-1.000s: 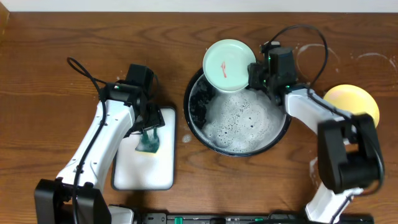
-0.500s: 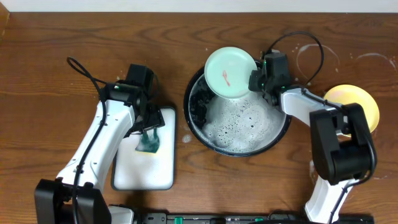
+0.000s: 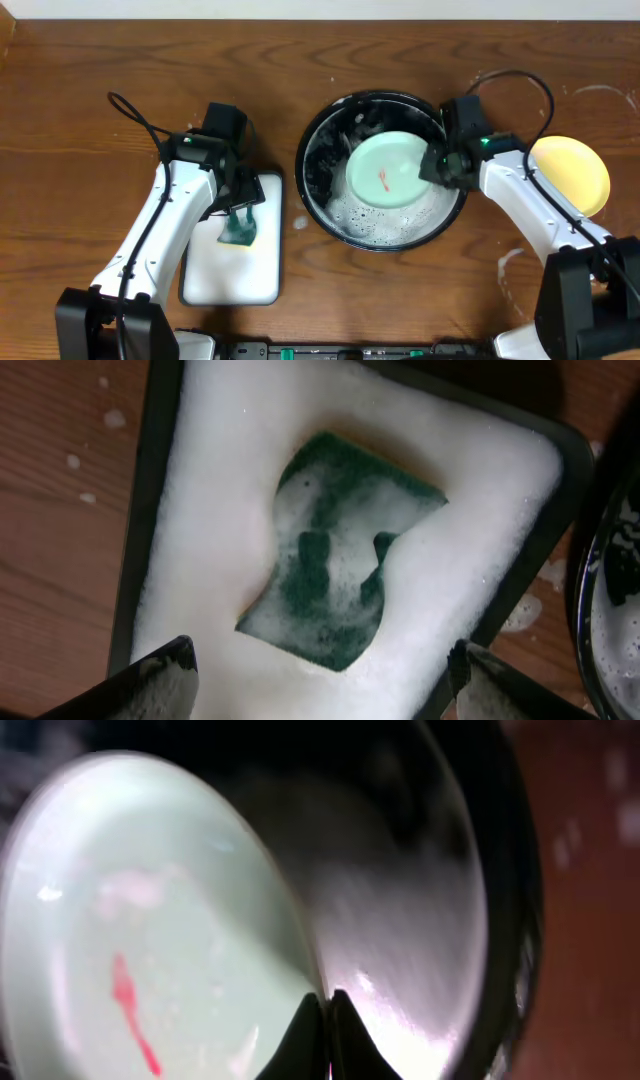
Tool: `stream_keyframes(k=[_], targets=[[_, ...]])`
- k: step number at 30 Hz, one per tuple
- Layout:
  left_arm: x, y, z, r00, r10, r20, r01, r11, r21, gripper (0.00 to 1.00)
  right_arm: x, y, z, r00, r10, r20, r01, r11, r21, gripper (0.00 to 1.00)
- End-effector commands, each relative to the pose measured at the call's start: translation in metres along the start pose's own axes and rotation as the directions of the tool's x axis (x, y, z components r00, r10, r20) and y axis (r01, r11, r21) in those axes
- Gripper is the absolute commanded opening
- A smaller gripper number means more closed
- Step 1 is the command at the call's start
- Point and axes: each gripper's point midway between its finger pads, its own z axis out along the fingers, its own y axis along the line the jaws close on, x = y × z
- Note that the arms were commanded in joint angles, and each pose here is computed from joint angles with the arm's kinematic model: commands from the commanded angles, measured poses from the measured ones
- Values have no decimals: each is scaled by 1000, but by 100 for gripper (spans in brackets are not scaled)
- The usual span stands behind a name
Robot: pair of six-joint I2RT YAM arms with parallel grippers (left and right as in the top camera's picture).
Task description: Clean dirty plates on tray and stack at the side
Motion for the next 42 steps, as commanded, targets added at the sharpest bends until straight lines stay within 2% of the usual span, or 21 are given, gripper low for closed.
stream_keyframes(k=[1,2,4,8,10,11,14,18,23,27,30,37,42], targets=[[-3,0,-4,1000,1,12,-1,1000,1,81,16,-1,4,994,93,-59,-93,996,8,39],[-3,0,-4,1000,1,12,-1,1000,1,81,18,-1,4,994,91,-65,-90,996,12,52],[-3,0,-4,1000,1,12,-1,1000,1,81,17,-1,4,995,82,-60,-82,997,9,56],[-3,0,-4,1000,1,12,-1,1000,1,81,-9,9,4,992,-124,39,126,991,-47,40],[-3,0,-4,1000,1,12,-1,1000,1,81,-22,12,3,952,-292,95,297,954,-49,42],[-3,0,-4,1000,1,12,-1,1000,1,81,-24,11,3,926,-362,104,368,929,-40,47],[-3,0,-4,1000,1,12,-1,1000,1,81,-24,4,5,894,-438,96,442,897,-25,42],[-3,0,-4,1000,1,12,-1,1000,1,81,-24,-4,24,893,-445,64,447,895,-19,35],[-4,0,-4,1000,0,13,0,1000,2,81,-7,3,52,868,-496,-4,493,864,-107,33],[-4,0,-4,1000,1,15,-1,1000,3,81,3,-4,68,869,-492,-59,484,869,-104,20],[-4,0,-4,1000,-19,15,19,1000,4,81,3,-5,69,875,-480,-65,473,876,-101,1],[-4,-1,10,998,-55,26,55,998,11,81,-5,-18,69,945,-319,-68,318,948,-35,1],[-4,15,38,996,-50,69,55,996,-73,79,-4,-20,69,950,-303,-74,301,953,-33,1]])
